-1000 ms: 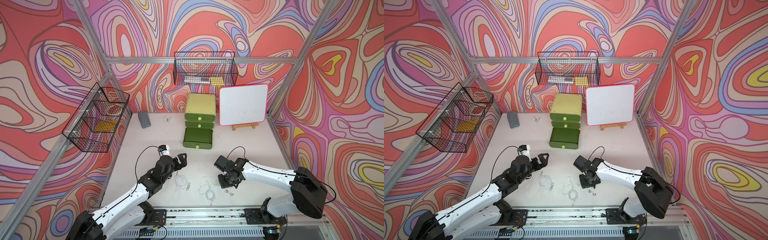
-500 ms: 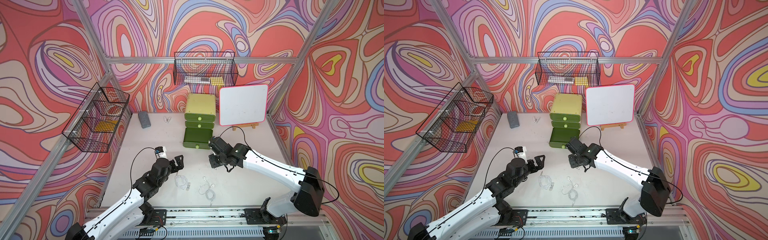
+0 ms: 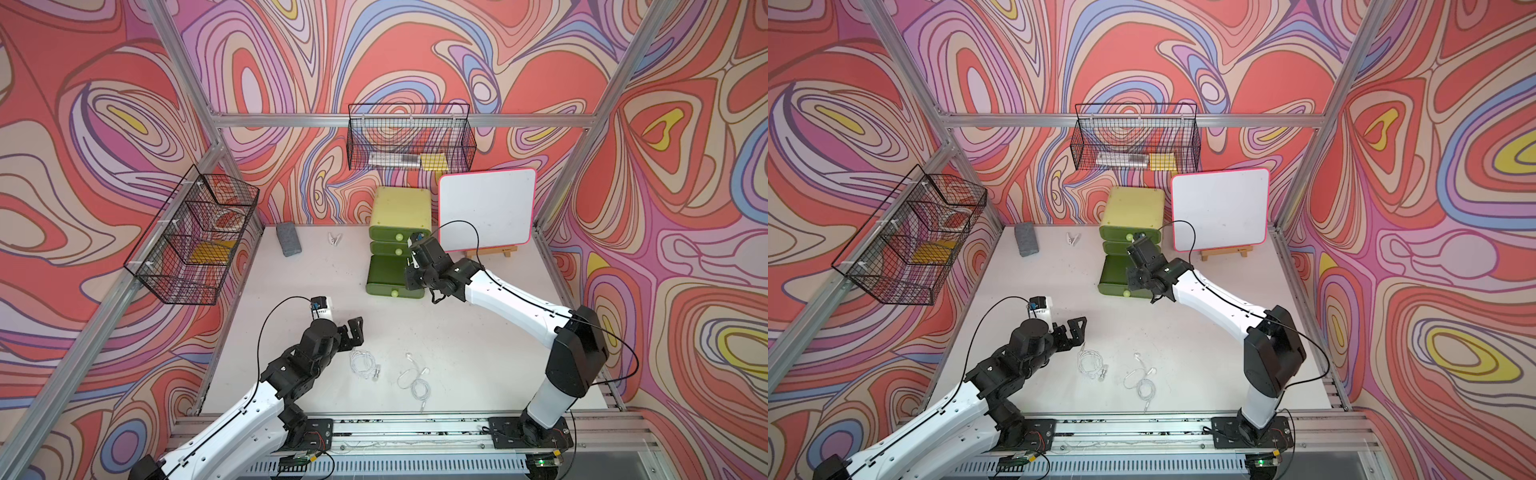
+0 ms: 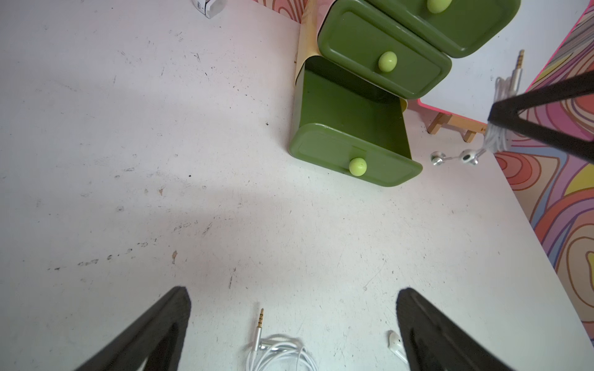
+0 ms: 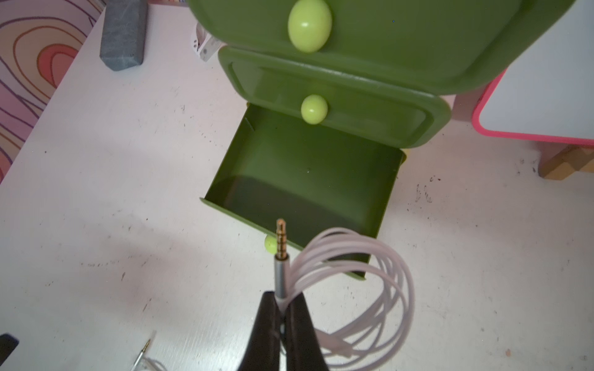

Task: Place the wired earphones into the drawer by color
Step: Place the wired earphones in the drawer.

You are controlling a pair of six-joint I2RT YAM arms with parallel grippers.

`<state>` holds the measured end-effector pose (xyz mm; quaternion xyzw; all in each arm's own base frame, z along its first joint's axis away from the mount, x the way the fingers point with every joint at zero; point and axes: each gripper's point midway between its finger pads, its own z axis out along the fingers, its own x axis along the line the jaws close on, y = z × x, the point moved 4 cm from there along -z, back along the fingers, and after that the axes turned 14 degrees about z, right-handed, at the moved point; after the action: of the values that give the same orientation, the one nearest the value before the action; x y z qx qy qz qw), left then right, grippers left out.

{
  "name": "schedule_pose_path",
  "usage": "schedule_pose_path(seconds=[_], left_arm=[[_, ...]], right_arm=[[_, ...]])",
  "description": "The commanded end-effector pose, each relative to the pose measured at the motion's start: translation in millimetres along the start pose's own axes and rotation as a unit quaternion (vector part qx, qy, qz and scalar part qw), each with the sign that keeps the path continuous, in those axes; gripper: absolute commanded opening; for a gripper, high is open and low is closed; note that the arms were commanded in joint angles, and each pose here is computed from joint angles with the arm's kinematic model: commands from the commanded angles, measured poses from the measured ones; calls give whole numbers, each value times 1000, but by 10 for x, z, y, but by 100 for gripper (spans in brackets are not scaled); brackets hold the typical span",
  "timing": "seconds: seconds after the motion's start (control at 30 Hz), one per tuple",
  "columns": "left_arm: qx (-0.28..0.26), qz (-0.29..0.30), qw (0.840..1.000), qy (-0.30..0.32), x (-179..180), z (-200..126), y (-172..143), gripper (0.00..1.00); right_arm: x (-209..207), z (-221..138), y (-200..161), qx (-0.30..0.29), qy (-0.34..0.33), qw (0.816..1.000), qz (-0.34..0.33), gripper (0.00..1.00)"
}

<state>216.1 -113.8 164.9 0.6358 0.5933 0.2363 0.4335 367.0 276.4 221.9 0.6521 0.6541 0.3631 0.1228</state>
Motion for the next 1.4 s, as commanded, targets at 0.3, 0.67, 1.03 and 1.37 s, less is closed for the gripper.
schedule_pose_path(seconds=[0.3,0.67,1.03,1.37], left_arm=[[-8,34,999,31,104,-35,-9,99],[-14,36,999,36,126,-26,-23,99],[10,44,998,42,143,-48,-69,99],[47,42,997,41,129,-87,-110,99]], right_arm=[[2,446,381,-72,5,997,27,0],[-31,854,245,-47,-2,998,33,0],[-102,1143,10,-7,-2,999,46,0],[-137,1218,-94,10,-2,999,52,2]])
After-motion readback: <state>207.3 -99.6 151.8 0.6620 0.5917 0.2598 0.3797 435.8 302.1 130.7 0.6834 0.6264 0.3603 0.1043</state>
